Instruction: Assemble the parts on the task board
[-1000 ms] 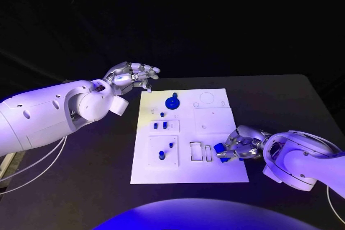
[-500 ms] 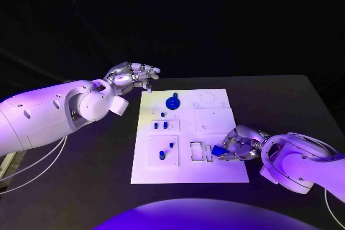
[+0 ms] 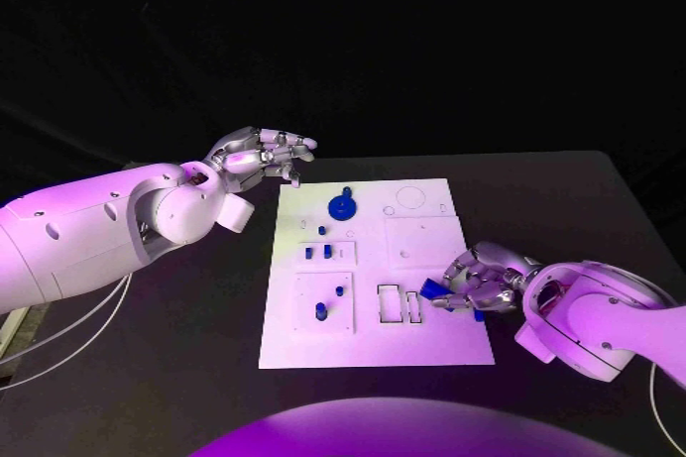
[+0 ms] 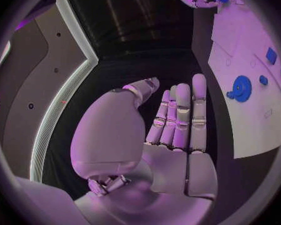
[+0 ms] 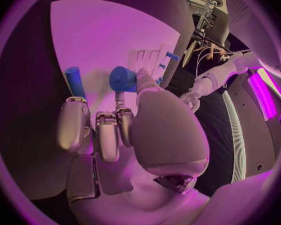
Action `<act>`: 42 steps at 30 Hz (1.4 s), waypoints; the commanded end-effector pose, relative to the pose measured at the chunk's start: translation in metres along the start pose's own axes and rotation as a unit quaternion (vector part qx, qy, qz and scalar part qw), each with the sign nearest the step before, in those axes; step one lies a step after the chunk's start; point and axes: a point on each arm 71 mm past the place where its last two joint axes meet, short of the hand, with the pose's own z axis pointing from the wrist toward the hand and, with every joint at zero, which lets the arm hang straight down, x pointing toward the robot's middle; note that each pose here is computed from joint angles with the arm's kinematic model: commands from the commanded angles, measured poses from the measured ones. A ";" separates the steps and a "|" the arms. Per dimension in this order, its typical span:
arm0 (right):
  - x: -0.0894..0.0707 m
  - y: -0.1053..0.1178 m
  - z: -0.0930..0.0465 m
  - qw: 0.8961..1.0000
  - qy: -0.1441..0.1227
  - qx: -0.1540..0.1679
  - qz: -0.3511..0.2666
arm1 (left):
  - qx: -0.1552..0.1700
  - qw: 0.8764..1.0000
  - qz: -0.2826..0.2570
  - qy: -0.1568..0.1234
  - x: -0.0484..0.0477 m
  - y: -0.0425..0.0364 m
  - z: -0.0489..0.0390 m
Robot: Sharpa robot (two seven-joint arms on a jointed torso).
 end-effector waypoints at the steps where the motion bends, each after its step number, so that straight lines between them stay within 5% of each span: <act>1: -0.006 0.007 -0.002 0.999 -0.006 -0.011 0.030 | 0.002 1.000 -0.006 0.011 0.0025 -0.0002 0.0010; 7: -0.010 0.020 -0.001 0.999 0.004 -0.026 0.027 | 0.002 1.000 -0.007 0.014 0.0038 0.0006 0.0020; 25: 0.022 0.042 0.014 0.995 0.089 -0.047 0.015 | 0.001 1.000 -0.008 0.020 0.0060 0.0009 0.0023; 42: 0.027 0.045 0.023 0.996 0.078 -0.045 -0.017 | 0.000 1.000 -0.008 0.021 0.0058 0.0009 0.0015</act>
